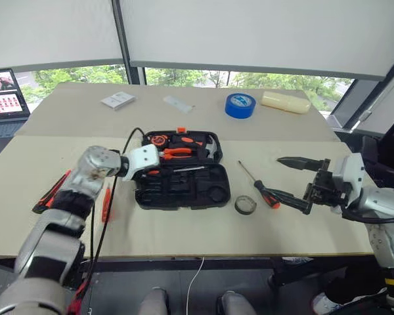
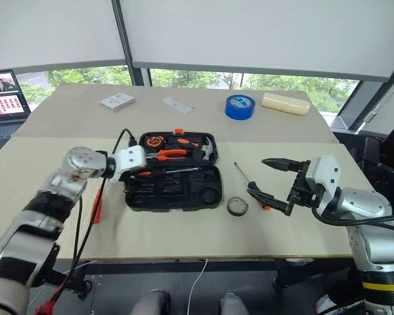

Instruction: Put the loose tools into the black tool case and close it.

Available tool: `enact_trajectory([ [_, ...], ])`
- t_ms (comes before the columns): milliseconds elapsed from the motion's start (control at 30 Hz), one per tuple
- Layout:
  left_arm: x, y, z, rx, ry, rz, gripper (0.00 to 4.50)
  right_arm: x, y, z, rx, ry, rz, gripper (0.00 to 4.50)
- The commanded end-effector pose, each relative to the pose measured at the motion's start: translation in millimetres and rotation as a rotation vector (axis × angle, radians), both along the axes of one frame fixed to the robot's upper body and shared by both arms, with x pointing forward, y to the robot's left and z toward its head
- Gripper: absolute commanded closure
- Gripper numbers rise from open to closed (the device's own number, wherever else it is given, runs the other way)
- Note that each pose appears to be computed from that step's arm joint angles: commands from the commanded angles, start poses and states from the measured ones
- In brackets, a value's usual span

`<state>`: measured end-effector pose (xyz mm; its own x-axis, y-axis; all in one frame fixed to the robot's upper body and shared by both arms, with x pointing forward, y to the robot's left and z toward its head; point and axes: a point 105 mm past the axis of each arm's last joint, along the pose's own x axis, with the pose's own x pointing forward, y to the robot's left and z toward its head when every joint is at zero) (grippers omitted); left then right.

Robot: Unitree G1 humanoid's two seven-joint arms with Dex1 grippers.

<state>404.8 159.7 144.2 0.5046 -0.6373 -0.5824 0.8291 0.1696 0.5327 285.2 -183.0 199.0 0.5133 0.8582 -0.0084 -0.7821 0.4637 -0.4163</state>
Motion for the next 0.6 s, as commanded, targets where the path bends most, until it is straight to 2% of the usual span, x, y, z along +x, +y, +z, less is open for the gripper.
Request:
enact_trajectory([
  [33,11.5,-4.0,11.7,0.006,-0.068,0.003,3.64,-3.8,0.4,9.0,0.000,-0.057,-0.030,0.00],
  [333,12.5,-14.5,6.3,0.019,-0.086,-0.057,3.64,-12.6,-6.3,3.7,0.014,-0.047,-0.090,0.00],
  [400,13.2,-17.0,9.2,0.007,-0.115,-0.067,2.62,-12.3,-6.1,3.8,0.016,-0.046,-0.092,0.00],
  [433,14.1,-18.1,11.5,-0.001,-0.137,-0.068,2.51,-12.2,-6.0,4.0,0.017,-0.047,-0.093,0.00],
  [500,16.0,-21.8,19.8,-0.039,-0.204,-0.075,1.81,-12.5,-5.5,3.6,0.021,-0.046,-0.094,0.00],
  [533,16.5,-24.2,25.0,-0.103,-0.203,-0.065,1.47,-12.9,-5.2,2.8,0.023,-0.043,-0.093,0.00],
  [600,17.2,-26.6,36.1,-0.245,-0.177,-0.039,1.47,-13.9,-4.7,1.5,0.028,-0.036,-0.092,0.00],
])
